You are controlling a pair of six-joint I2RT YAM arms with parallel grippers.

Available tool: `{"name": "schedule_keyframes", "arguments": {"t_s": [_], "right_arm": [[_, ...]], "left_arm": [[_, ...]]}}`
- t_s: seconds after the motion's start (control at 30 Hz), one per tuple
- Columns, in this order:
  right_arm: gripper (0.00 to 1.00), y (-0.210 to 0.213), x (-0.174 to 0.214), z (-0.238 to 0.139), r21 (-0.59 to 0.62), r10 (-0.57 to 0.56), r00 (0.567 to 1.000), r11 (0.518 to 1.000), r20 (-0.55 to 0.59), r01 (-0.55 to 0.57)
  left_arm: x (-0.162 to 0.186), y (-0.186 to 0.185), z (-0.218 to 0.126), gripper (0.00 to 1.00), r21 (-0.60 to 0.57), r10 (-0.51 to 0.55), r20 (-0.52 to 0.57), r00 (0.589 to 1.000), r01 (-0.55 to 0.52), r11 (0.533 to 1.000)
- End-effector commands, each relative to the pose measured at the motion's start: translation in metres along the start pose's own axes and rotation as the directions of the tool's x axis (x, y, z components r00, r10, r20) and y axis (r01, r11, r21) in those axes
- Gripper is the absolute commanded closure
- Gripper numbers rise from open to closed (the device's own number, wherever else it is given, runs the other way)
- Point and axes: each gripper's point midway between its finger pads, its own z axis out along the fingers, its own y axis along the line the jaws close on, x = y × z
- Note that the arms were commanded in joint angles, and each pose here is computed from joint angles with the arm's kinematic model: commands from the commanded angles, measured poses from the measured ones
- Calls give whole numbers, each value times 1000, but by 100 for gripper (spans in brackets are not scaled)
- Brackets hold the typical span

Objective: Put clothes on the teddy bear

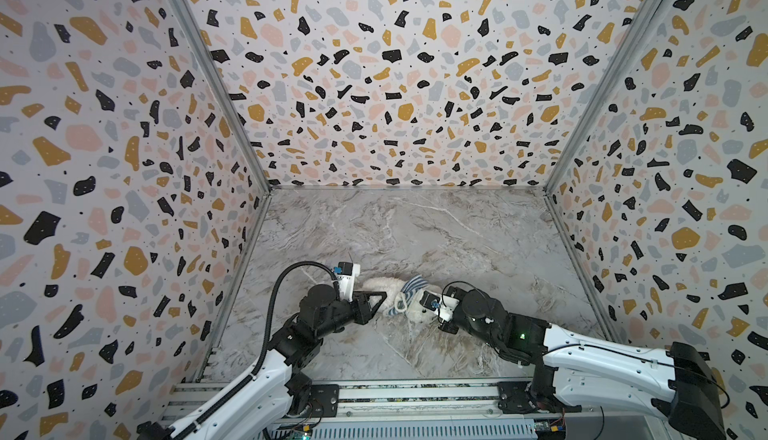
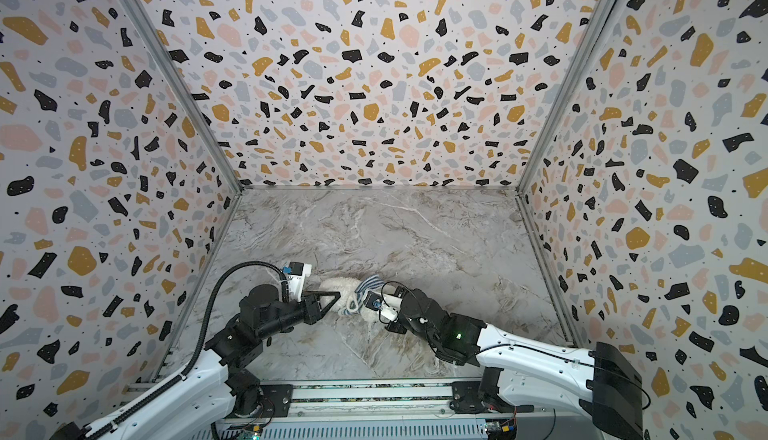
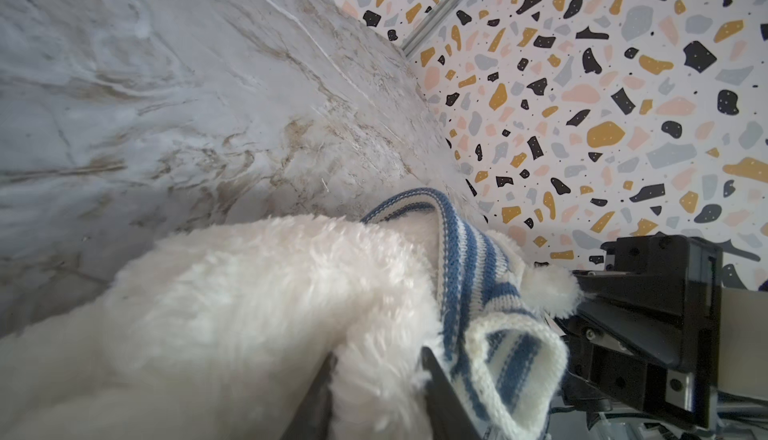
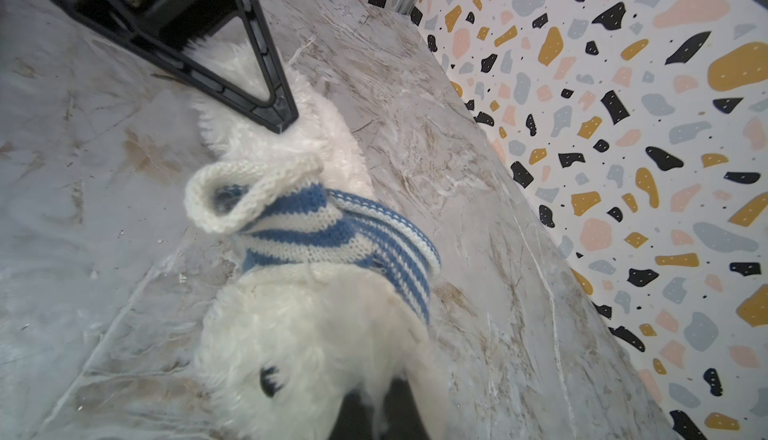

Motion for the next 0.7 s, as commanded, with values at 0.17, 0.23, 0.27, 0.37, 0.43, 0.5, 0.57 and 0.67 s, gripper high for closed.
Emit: {"name": "schedule_keyframes", "arguments": {"t_s": [0.17, 0.23, 0.27, 0.37, 0.43, 0.5, 0.57, 0.67], "right_arm": [[100, -25, -40, -17, 122, -212, 952, 974, 219, 189], [100, -23, -43, -18, 135, -251, 941, 965, 226, 225], [100, -22, -45, -18, 141, -267, 936, 961, 230, 240], [100, -15, -51, -21, 156, -319, 916, 945, 243, 287], [100, -12, -50, -21, 152, -328, 912, 942, 245, 298], [100, -8, -48, -20, 144, -337, 910, 940, 243, 309], [100, -3, -46, -18, 133, -344, 908, 938, 240, 320], [100, 3, -43, -15, 113, -356, 904, 934, 236, 338]], "left_arm": [[-49, -32, -33, 59, -78, 167, 46, 985, -163, 984], [-58, -48, -33, 64, -23, 167, 63, 984, -166, 986], [-62, -55, -31, 65, 8, 161, 70, 985, -162, 987], [-65, -66, -19, 65, 67, 154, 42, 987, -157, 985], [-63, -66, -12, 63, 73, 154, 14, 988, -155, 985], [-58, -66, -3, 57, 87, 151, -13, 988, -150, 985], [-51, -65, 4, 54, 101, 145, -34, 989, -141, 985], [-41, -67, 15, 53, 120, 143, -66, 988, -134, 984]]}}
